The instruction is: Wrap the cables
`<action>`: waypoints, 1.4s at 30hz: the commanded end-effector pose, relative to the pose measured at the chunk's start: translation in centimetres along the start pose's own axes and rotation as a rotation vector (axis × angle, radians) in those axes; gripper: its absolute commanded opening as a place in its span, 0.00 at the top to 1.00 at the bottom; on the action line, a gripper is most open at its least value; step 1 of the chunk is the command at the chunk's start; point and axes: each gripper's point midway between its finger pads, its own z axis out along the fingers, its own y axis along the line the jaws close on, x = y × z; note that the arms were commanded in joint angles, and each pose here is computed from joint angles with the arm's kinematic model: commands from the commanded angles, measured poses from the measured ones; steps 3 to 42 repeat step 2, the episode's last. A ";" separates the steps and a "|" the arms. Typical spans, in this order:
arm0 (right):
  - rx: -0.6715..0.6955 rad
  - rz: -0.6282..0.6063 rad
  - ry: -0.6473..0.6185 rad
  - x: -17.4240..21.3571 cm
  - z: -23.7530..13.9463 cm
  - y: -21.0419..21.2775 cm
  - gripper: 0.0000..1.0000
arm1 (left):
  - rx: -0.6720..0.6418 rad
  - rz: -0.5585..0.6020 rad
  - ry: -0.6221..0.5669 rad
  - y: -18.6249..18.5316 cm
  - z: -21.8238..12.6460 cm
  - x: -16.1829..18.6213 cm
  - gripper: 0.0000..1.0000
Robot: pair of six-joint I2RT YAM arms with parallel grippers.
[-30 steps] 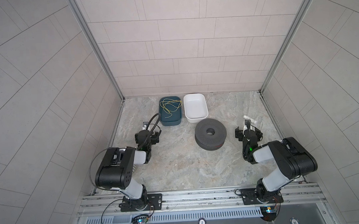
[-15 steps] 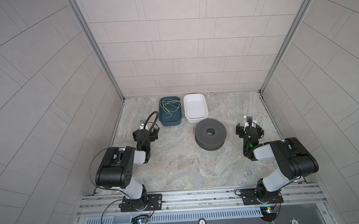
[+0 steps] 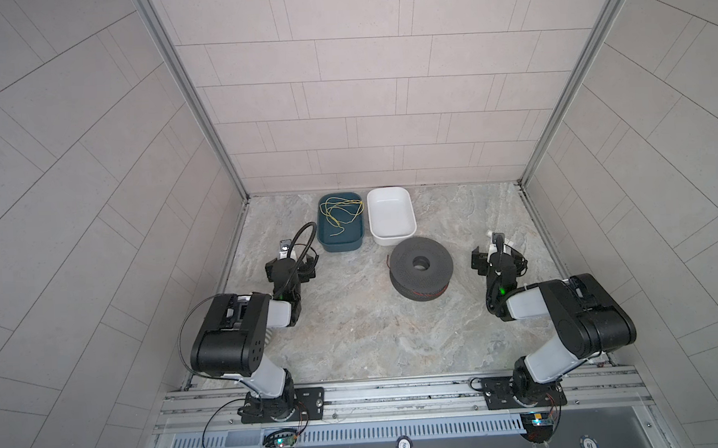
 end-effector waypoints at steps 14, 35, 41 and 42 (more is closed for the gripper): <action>-0.002 -0.006 -0.016 -0.4 0.1 0.2 0.01 | 0.005 0.001 -0.029 -0.1 0.0 -0.7 0.00; -0.002 -0.006 -0.016 -0.4 0.1 0.2 0.01 | 0.005 0.001 -0.029 -0.1 0.0 -0.7 0.00; -0.002 -0.006 -0.016 -0.4 0.1 0.2 0.01 | 0.005 0.001 -0.029 -0.1 0.0 -0.7 0.00; -0.002 -0.006 -0.016 -0.4 0.1 0.2 0.01 | 0.005 0.001 -0.029 -0.1 0.0 -0.7 0.00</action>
